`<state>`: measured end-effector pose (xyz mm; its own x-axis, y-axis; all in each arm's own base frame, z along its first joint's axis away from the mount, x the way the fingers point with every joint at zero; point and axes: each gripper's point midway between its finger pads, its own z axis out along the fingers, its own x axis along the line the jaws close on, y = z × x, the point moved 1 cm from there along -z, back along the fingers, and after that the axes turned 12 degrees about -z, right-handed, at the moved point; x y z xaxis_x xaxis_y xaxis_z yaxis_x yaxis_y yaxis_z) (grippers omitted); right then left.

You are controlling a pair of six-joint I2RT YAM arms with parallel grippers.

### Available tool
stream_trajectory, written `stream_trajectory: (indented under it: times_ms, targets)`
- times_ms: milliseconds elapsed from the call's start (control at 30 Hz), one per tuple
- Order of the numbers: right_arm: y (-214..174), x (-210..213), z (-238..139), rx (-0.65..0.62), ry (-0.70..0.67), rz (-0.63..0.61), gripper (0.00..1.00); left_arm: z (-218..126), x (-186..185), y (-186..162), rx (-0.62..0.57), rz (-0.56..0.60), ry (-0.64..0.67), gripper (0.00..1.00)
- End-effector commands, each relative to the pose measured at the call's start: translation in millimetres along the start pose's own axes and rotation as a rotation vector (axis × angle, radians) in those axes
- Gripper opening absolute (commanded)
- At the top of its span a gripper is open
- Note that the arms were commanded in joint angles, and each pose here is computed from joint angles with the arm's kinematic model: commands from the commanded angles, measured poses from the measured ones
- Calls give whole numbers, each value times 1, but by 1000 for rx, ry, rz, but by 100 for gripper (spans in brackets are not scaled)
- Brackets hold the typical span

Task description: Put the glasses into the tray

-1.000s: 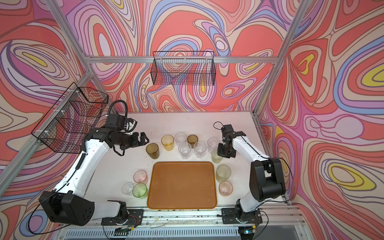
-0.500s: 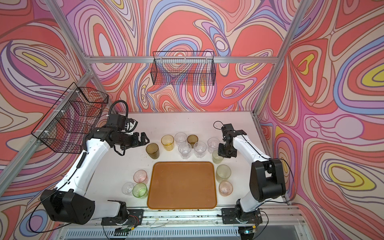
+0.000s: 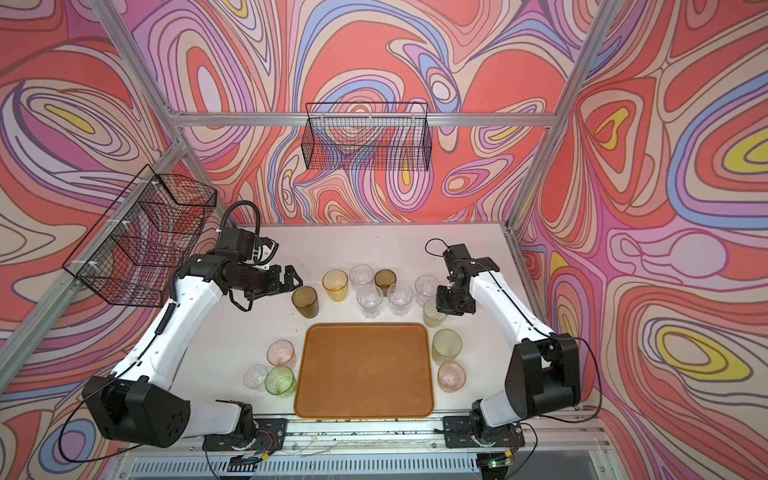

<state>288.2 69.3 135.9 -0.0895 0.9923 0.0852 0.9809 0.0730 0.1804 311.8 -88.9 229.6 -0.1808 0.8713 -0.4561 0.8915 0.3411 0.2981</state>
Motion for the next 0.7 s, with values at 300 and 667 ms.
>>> stream_trajectory:
  times_ms: [300,667]
  targets:
    - [3,41,-15,-61,76,-96,0,0,-17,-6,23,63,-64,98]
    - [-3,52,-1,-40,81,-104,0,2,-20,-7,23,64,-63,98]
